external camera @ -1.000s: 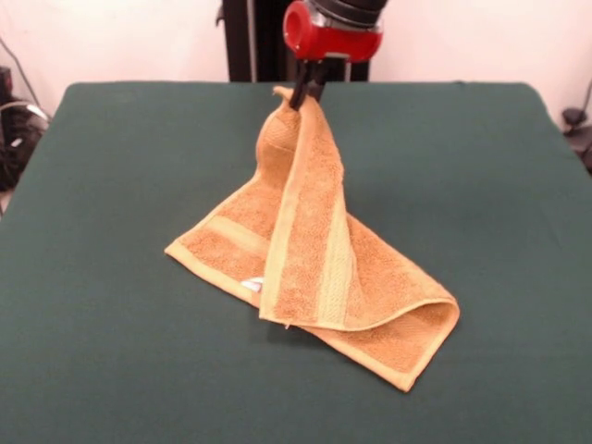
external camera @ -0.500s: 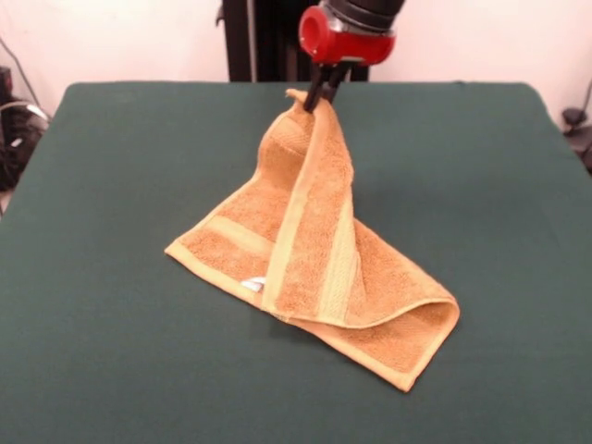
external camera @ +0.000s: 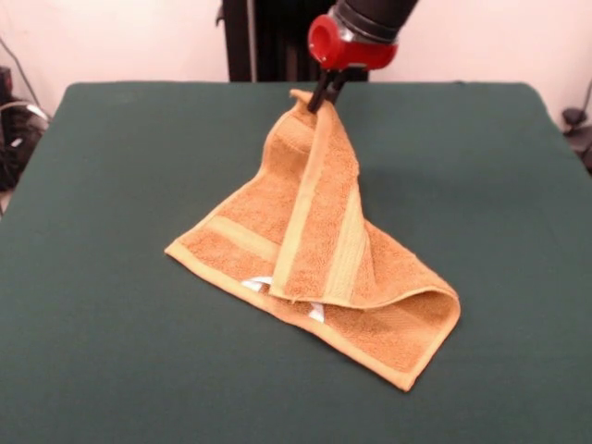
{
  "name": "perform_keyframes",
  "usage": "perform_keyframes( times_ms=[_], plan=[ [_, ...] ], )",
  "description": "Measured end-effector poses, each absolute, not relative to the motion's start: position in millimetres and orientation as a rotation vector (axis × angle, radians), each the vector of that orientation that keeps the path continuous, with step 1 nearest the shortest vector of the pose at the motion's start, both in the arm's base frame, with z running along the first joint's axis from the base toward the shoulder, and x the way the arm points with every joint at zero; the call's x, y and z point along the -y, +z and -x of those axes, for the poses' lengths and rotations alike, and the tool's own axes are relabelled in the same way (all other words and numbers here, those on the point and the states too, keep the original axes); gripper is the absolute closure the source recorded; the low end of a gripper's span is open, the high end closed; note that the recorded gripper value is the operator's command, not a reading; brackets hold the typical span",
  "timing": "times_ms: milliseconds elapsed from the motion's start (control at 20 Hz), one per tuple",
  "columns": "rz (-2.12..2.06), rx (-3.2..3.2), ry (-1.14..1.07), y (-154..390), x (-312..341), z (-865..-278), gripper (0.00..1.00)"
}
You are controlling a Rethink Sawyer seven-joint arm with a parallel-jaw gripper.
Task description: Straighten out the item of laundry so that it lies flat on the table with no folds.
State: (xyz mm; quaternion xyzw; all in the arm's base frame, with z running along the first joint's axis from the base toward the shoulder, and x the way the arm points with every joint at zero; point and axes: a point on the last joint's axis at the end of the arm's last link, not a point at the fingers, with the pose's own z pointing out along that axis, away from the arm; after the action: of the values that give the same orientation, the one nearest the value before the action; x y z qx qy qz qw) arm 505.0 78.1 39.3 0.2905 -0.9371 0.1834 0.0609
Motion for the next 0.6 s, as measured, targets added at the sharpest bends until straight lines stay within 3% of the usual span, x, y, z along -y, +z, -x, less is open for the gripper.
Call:
perform_keyframes(
  times_ms=[600],
  plan=[
    [-0.897,2.812,0.554,31.4,-83.0,-498.6,1.00]
  ],
)
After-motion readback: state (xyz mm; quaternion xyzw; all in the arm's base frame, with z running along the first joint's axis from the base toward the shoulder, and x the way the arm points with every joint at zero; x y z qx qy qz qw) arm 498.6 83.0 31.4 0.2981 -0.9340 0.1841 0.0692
